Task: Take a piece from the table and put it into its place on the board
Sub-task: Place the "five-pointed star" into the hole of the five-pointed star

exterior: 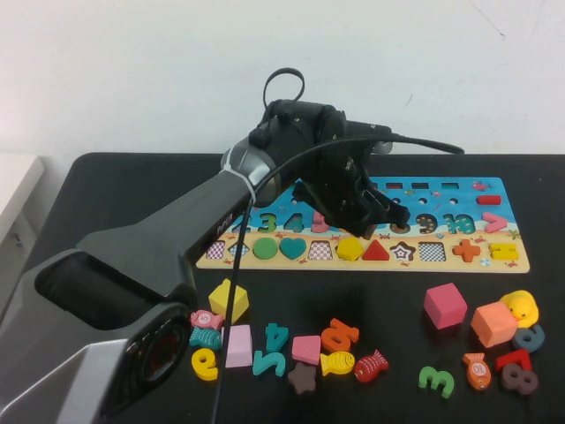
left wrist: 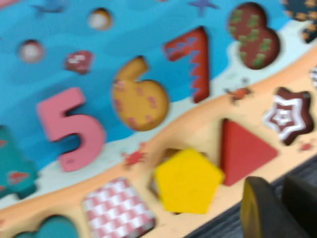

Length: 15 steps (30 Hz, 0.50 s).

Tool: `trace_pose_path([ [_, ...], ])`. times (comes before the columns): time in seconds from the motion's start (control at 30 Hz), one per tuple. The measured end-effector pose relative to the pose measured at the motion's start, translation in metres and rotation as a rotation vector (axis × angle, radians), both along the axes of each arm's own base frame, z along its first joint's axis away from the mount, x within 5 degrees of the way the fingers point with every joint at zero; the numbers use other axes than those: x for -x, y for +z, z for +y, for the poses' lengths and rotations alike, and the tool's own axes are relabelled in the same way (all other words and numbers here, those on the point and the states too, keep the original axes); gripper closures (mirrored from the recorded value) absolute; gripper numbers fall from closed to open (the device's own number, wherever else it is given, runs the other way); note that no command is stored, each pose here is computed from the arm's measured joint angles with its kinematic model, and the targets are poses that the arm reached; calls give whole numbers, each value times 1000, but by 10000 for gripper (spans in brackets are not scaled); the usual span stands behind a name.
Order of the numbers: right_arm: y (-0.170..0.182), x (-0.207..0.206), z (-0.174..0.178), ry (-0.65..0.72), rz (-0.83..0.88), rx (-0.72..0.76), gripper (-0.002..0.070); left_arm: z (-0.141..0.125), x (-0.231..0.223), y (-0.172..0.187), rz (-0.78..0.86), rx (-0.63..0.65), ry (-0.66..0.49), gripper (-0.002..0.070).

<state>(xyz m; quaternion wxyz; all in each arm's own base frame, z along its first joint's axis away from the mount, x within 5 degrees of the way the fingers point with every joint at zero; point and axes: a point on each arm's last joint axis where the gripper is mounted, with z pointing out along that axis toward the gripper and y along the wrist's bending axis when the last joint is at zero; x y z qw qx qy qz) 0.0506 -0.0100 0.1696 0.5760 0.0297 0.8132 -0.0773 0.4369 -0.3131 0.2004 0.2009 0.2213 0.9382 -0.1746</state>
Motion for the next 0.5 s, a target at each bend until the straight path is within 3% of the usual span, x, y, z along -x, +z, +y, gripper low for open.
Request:
trace_pose_path([
  [0.13, 0, 0, 0, 0, 0, 0, 657, -3, 0, -4, 17, 31, -2, 662],
  [0.5, 0, 0, 0, 0, 0, 0, 657, -8, -4, -36, 51, 17, -2, 675],
])
